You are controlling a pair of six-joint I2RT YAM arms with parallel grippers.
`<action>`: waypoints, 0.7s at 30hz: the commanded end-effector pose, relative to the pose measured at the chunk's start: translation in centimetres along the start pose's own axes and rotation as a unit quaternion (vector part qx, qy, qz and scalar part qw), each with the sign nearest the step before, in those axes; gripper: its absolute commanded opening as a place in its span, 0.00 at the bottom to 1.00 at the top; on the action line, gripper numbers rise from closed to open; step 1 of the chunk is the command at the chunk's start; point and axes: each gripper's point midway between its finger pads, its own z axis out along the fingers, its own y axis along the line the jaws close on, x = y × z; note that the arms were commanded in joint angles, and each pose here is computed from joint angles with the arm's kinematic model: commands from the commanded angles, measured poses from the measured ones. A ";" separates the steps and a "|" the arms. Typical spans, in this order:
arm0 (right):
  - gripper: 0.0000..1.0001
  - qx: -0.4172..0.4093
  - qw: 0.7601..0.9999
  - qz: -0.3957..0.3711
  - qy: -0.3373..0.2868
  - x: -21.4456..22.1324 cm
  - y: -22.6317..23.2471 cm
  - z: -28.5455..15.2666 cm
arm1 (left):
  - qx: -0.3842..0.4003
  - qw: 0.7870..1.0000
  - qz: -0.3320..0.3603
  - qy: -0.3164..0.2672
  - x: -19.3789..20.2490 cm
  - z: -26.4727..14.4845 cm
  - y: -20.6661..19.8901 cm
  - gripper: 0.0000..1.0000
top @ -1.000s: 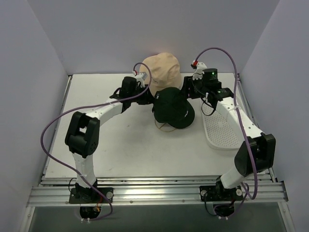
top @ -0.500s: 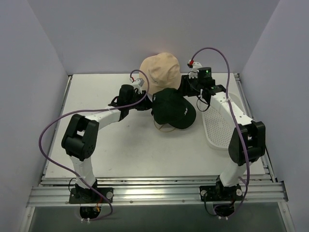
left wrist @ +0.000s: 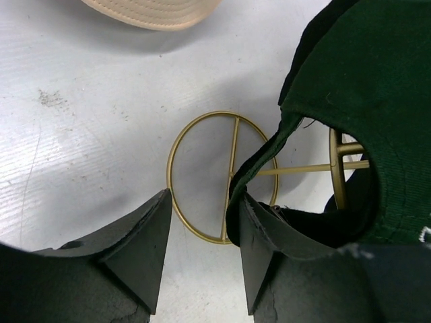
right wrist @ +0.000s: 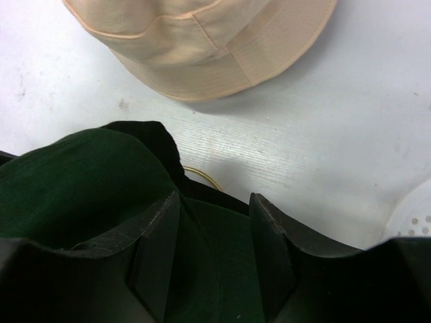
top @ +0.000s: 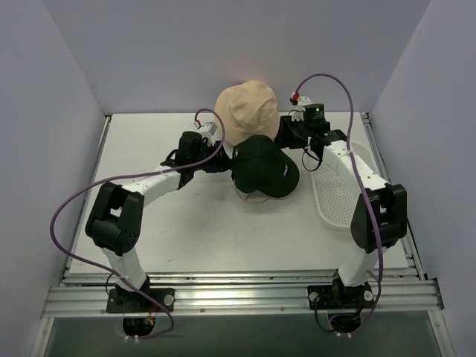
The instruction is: Stack the hats
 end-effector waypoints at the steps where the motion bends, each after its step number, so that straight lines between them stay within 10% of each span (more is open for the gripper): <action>1: 0.43 0.033 0.999 0.015 -0.024 -2.8 -0.6 -2.3 | 0.008 0.999 0.020 -0.040 -4.4 -2.3 -2.1 0.52; 15: 0.51 0.105 0.990 0.054 -0.081 -6.9 -3.1 -10.0 | -0.012 0.995 0.011 -0.096 -11.5 -9.3 -4.0 0.94; 21: 0.88 0.104 0.985 0.065 -0.125 -6.3 -0.3 -14.6 | 0.016 0.992 0.047 -0.113 -12.8 -14.7 -7.9 0.94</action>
